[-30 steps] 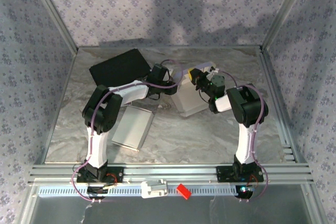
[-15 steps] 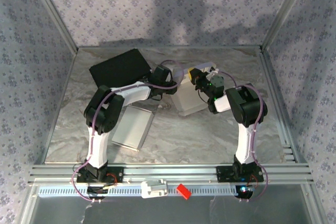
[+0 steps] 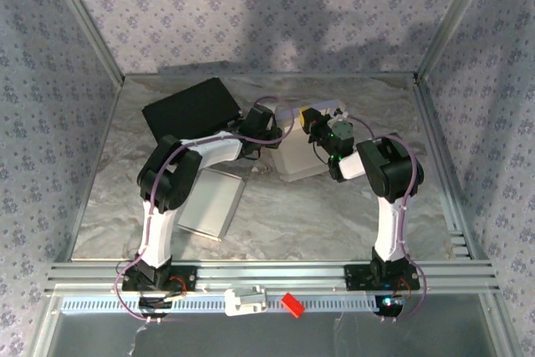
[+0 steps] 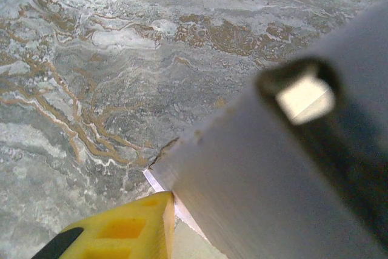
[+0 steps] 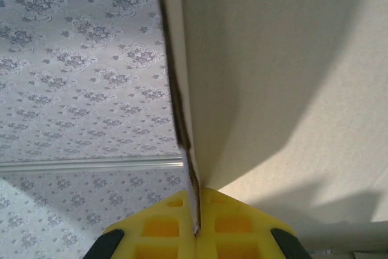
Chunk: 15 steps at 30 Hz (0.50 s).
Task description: Fold the paper box
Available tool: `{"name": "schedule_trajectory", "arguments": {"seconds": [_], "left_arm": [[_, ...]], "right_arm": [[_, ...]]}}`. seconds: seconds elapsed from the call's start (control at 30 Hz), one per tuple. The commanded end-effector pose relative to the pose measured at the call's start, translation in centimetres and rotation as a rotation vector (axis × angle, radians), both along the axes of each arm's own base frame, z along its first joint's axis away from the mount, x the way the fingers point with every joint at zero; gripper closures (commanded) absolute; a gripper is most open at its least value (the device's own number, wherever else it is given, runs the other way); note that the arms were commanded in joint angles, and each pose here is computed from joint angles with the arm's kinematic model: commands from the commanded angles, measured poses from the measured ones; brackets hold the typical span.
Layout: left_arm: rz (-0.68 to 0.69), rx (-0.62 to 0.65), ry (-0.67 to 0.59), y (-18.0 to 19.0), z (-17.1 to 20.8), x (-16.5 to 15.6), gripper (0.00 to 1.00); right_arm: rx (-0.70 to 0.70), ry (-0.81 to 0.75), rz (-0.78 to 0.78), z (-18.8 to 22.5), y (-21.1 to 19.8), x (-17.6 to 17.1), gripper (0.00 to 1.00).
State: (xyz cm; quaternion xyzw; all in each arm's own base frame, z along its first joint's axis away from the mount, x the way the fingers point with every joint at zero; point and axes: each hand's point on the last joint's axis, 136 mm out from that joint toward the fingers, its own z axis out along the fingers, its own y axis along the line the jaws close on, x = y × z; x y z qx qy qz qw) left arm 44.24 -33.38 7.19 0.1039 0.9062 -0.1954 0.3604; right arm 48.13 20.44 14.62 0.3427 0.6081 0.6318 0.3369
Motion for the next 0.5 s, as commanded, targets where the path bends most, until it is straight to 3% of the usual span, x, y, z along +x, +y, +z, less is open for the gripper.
{"name": "schedule_trajectory", "arguments": {"seconds": [0.0, 0.47], "left_arm": [[0.002, -0.005, -0.071, -0.6, 0.6, 1.8, 0.71], [-0.007, 0.009, -0.105, -2.1, 1.8, 2.3, 0.86]], "right_arm": [[-0.050, 0.219, 0.087, -6.1, 1.8, -1.9, 1.00], [-0.014, 0.262, 0.065, -5.9, 2.0, -1.2, 1.00]]}}
